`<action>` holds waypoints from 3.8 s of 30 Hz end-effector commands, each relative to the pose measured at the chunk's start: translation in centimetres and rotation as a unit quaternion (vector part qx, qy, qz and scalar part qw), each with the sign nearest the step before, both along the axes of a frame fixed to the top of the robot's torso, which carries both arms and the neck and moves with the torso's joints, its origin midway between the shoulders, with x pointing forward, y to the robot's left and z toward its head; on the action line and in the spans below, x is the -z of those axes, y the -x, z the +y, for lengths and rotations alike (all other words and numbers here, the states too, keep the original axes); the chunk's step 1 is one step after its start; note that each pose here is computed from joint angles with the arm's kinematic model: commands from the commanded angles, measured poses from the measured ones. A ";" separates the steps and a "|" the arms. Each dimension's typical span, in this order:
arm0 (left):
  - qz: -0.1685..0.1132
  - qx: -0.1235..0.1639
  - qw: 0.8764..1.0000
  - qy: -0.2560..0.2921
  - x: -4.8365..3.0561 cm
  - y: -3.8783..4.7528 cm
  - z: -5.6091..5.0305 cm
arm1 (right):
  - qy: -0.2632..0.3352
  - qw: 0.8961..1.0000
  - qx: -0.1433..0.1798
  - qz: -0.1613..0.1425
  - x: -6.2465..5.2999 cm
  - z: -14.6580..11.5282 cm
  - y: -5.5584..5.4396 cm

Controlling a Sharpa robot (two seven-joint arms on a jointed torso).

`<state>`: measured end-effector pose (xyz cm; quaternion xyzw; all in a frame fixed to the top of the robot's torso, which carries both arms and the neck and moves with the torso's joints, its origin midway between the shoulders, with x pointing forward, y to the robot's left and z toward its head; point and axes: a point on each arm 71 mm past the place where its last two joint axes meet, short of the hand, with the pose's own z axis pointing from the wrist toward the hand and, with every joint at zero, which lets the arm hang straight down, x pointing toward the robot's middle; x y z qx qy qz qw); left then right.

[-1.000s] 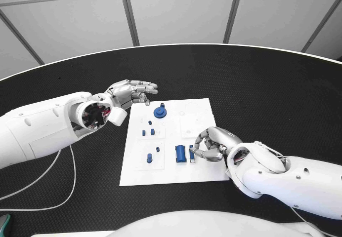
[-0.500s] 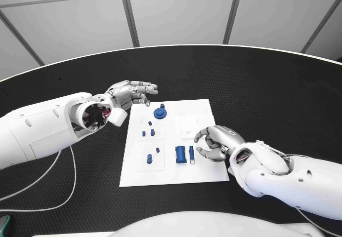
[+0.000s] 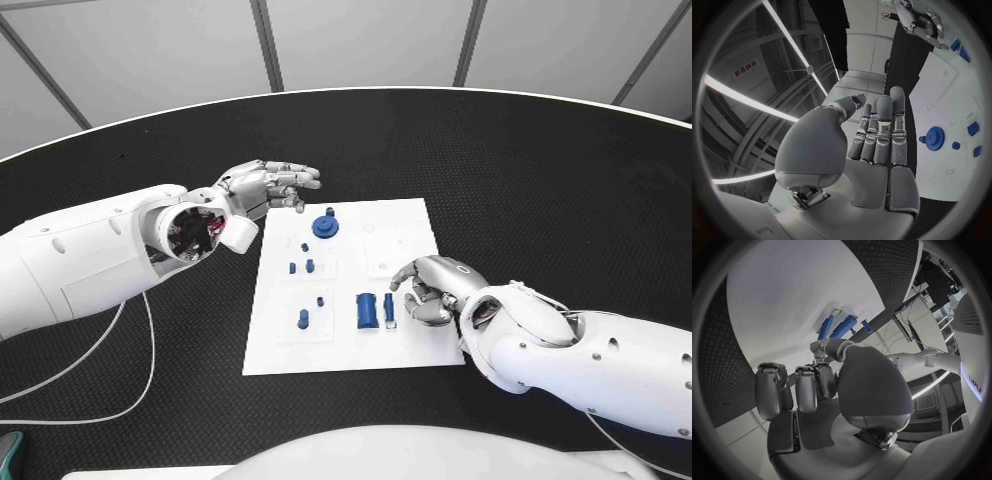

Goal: Assemble the parts on the task board

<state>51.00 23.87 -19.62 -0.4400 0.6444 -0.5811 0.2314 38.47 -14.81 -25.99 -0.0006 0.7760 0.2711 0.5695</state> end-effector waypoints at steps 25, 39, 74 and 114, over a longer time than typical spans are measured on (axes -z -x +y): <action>0.001 0.000 1.000 -0.001 0.01 0.01 0.1 | 0.009 1.000 -0.014 0.011 0.3 0.5 0.0; 0.001 0.000 1.000 -0.001 0.01 0.03 0.1 | 0.019 0.999 -0.027 0.021 0.4 0.8 0.2; 0.001 -0.002 1.000 -0.001 0.01 0.05 0.2 | -0.019 1.000 -0.003 -0.023 -0.2 -0.4 -0.3; 0.002 0.001 1.000 -0.001 0.02 0.04 0.0 | 0.006 1.000 0.018 0.000 1.2 0.6 -1.4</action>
